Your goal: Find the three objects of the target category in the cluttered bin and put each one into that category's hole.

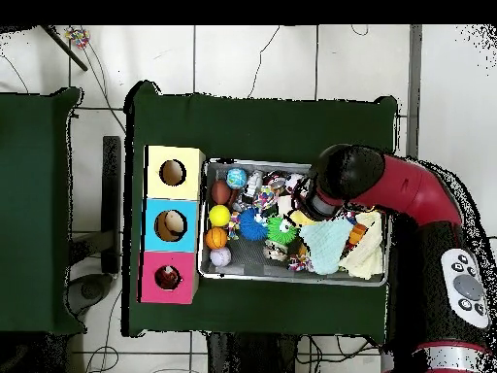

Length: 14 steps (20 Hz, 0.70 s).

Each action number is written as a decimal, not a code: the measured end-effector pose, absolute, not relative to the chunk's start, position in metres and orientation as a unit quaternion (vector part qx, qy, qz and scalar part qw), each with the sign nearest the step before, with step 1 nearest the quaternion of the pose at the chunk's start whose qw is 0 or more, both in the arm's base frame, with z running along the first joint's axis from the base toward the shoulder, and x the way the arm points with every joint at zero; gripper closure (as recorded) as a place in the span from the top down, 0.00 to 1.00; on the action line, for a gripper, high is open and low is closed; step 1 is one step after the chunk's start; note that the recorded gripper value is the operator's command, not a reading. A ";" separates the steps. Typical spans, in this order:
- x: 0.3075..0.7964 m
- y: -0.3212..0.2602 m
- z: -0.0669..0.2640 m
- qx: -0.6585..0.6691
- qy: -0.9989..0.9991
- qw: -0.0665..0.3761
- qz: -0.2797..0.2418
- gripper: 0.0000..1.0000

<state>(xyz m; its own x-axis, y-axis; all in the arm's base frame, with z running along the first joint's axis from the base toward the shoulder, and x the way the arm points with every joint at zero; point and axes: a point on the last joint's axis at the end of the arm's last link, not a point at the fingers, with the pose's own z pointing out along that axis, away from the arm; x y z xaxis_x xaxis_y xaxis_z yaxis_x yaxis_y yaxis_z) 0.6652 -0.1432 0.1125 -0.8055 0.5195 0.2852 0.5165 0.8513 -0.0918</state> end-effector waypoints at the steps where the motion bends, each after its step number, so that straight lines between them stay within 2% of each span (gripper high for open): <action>1: 0.665 -0.144 0.111 -0.271 -0.951 0.147 0.008 0.00; 10: 0.669 -0.161 0.064 -0.256 -0.964 0.058 0.044 0.00; 14: 0.666 -0.168 0.052 -0.293 -0.954 0.047 0.045 0.00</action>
<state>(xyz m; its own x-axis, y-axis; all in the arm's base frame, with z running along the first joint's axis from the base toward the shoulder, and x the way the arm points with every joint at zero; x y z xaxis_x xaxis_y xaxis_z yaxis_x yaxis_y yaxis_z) 0.6661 -0.1683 0.0519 -0.8243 0.5625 0.0637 0.5539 0.8247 -0.1141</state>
